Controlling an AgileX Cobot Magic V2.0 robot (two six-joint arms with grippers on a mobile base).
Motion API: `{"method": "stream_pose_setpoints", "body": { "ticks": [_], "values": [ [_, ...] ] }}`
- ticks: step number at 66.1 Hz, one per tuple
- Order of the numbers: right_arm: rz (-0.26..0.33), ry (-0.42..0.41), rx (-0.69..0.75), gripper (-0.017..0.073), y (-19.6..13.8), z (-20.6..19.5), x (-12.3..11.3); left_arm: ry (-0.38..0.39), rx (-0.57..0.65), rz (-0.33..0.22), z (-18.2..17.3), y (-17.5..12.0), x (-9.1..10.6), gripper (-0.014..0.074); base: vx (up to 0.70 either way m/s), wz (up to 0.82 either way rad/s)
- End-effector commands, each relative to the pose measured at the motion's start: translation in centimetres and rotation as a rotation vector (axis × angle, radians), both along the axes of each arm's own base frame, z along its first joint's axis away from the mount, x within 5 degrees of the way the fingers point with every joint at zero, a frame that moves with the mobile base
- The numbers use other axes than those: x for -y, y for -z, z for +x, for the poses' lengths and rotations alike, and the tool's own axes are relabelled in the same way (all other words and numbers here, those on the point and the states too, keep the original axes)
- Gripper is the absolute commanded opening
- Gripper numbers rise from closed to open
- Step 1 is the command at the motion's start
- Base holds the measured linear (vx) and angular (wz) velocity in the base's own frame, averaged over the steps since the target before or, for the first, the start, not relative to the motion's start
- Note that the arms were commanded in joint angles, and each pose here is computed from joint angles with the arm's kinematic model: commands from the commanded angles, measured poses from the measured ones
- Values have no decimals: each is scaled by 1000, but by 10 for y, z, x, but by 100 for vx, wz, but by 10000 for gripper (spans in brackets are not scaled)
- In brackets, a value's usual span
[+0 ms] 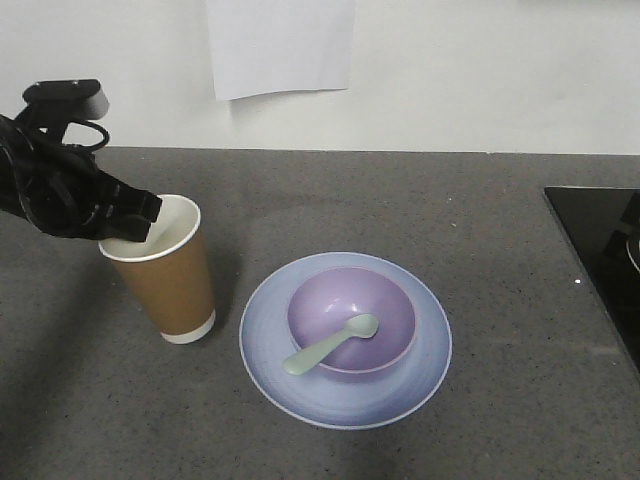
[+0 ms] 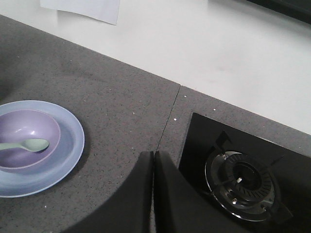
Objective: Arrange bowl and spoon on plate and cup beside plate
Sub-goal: 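Carry the paper cup with the left gripper and set it beside the plate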
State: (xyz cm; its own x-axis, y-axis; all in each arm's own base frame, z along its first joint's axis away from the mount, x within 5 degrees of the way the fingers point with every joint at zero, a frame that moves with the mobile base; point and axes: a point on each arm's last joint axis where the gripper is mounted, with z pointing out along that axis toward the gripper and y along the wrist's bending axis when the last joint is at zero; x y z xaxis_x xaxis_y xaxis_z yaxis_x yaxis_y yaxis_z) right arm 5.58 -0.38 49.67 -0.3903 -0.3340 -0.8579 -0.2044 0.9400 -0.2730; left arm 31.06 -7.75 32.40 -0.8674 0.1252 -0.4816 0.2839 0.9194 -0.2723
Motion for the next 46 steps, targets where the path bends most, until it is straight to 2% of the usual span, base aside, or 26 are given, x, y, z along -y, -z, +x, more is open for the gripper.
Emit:
{"method": "stream_pose_setpoints", "body": {
  "ticks": [1,26,46],
  "values": [
    [-2,13,28,-5,-5,1,1,-13,43,-33,3,-10,3,-7,0,0],
    [-3,14,28,-5,-5,1,1,-19,46,-37,7,-6,4,-7,0,0],
    [-3,14,28,-5,-5,1,1,-10,-23,-29,13,9,5,-7,0,0]
  ]
}}
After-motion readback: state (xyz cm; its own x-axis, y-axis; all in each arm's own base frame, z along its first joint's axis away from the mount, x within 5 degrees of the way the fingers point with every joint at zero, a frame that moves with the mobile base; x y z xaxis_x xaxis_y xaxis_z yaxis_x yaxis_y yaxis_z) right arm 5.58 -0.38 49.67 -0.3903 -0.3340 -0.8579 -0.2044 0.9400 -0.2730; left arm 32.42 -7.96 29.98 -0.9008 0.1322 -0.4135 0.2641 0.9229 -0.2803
